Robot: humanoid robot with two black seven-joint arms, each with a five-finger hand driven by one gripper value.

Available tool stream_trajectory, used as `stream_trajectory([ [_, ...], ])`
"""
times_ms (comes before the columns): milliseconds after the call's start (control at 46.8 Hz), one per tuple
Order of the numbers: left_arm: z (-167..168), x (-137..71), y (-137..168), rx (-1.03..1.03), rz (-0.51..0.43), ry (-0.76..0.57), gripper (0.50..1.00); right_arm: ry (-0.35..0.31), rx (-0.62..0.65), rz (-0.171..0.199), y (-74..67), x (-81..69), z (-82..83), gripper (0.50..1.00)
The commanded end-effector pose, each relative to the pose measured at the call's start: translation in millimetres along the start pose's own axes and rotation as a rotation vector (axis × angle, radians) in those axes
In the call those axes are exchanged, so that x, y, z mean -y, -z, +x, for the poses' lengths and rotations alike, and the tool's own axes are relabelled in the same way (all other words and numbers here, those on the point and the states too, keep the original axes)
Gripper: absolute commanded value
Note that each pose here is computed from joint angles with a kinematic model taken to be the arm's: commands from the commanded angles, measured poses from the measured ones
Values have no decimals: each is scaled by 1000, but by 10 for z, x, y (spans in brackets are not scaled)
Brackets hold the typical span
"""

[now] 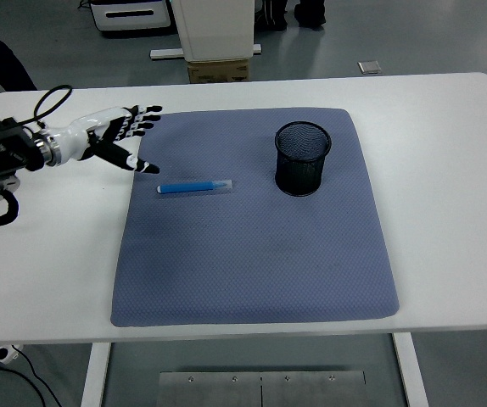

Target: Left hand places marker in pen holder

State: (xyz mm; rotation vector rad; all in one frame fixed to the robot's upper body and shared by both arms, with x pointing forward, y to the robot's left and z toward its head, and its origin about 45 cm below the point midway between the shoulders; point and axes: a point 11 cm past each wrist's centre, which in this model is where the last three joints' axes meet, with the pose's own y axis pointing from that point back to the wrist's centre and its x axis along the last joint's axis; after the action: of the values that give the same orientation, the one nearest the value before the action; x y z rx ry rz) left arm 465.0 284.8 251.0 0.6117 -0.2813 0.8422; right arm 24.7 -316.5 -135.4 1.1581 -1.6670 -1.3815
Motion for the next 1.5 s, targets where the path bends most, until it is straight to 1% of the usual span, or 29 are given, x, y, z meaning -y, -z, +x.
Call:
stream_trajectory([
  [0, 9, -21, -60, 54, -3, 30, 1000, 0, 0, 1, 4, 0, 1, 1000],
  [107, -110, -2, -145, 105, -49, 92, 1000, 0, 0, 1, 4, 0, 1, 1000],
  [256, -372, 123, -153, 162, -37, 176, 1000, 0, 0, 1, 4, 0, 1, 1000],
  [363, -492, 188, -170, 215, -20, 221, 1000, 0, 0, 1, 4, 0, 1, 1000],
  [491, -476, 223, -126, 243, 80, 213, 1000, 0, 0, 1, 4, 0, 1, 1000],
  [556, -450, 233, -125, 255, 108, 202, 1000, 0, -2, 0, 3, 0, 1, 1000],
  [684, -488, 326, -287, 290, 84, 197, 1000, 0, 0, 1, 4, 0, 1, 1000],
  [748, -467, 333, -336, 302, 79, 195, 1000, 0, 0, 1, 4, 0, 1, 1000],
  [769, -440, 345, -408, 316, 72, 192, 1000, 0, 0, 1, 4, 0, 1, 1000],
  [812, -458, 360, -433, 321, 68, 197, 1000, 0, 0, 1, 4, 0, 1, 1000],
  [833, -507, 387, -476, 359, 62, 222, 1000, 0, -2, 0, 3, 0, 1, 1000],
  [962, -561, 386, -474, 478, 69, 279, 1000, 0, 0, 1, 4, 0, 1, 1000],
  [1026, -574, 398, -520, 512, 62, 293, 1000, 0, 0, 1, 4, 0, 1, 1000],
  [1175, -605, 393, -500, 584, 70, 327, 1000, 0, 0, 1, 4, 0, 1, 1000],
  [1325, -654, 411, -492, 610, 78, 346, 1000, 0, 0, 1, 4, 0, 1, 1000],
  [1474, -637, 413, -451, 621, 114, 339, 1000, 0, 0, 1, 4, 0, 1, 1000],
])
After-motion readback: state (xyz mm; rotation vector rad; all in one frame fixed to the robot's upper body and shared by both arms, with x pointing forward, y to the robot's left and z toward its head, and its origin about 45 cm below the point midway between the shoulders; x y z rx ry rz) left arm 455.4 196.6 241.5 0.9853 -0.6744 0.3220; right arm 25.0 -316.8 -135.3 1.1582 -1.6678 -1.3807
